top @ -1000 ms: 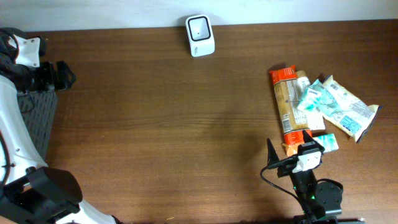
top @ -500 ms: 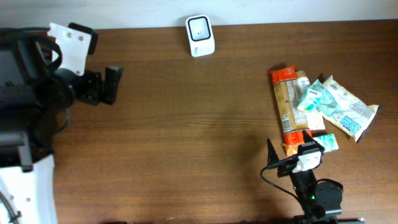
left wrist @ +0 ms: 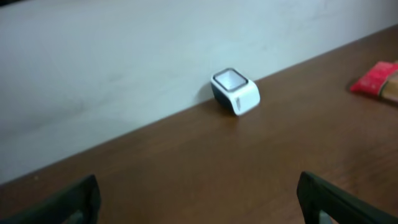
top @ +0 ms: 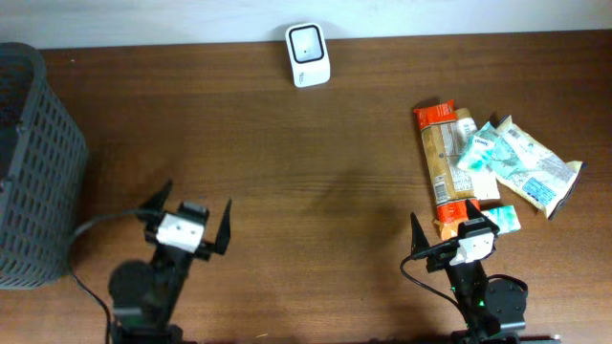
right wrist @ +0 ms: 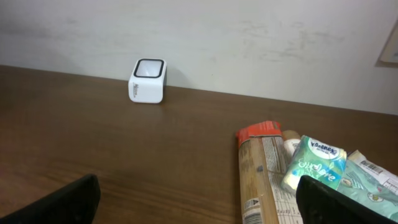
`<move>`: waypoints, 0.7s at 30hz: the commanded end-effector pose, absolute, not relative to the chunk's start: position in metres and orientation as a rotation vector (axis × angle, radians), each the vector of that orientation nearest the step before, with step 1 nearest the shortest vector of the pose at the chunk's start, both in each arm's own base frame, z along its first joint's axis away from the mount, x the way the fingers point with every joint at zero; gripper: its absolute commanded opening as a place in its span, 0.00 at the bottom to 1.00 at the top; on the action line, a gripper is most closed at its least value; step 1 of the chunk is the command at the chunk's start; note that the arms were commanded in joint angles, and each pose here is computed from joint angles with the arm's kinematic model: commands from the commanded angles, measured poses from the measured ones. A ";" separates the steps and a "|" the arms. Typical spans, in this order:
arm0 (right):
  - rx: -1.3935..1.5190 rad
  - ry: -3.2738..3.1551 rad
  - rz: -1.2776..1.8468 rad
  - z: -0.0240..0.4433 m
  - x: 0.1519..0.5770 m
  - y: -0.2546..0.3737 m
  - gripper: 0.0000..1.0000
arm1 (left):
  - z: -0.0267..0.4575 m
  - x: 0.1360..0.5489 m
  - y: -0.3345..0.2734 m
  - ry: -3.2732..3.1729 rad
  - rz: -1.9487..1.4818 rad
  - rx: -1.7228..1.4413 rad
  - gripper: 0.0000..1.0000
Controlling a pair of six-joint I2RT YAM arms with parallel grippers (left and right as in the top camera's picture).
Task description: Scan the item barcode
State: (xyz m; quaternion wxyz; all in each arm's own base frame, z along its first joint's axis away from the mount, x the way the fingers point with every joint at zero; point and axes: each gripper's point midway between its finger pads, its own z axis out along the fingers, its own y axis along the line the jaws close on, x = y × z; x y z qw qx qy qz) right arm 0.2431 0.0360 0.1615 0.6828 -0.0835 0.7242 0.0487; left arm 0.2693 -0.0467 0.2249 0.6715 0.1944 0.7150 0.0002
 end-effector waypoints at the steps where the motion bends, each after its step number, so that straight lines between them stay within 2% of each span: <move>1: -0.170 1.628 0.109 0.159 0.244 0.034 0.99 | 0.197 0.257 -0.041 1.589 0.043 0.423 0.99; 10: -0.170 1.628 0.109 0.159 0.244 0.034 0.99 | 0.155 0.244 -0.033 1.596 0.124 0.439 0.99; 21: -0.170 1.628 0.109 0.159 0.244 0.034 0.99 | 0.160 0.244 -0.031 1.578 0.135 0.425 0.99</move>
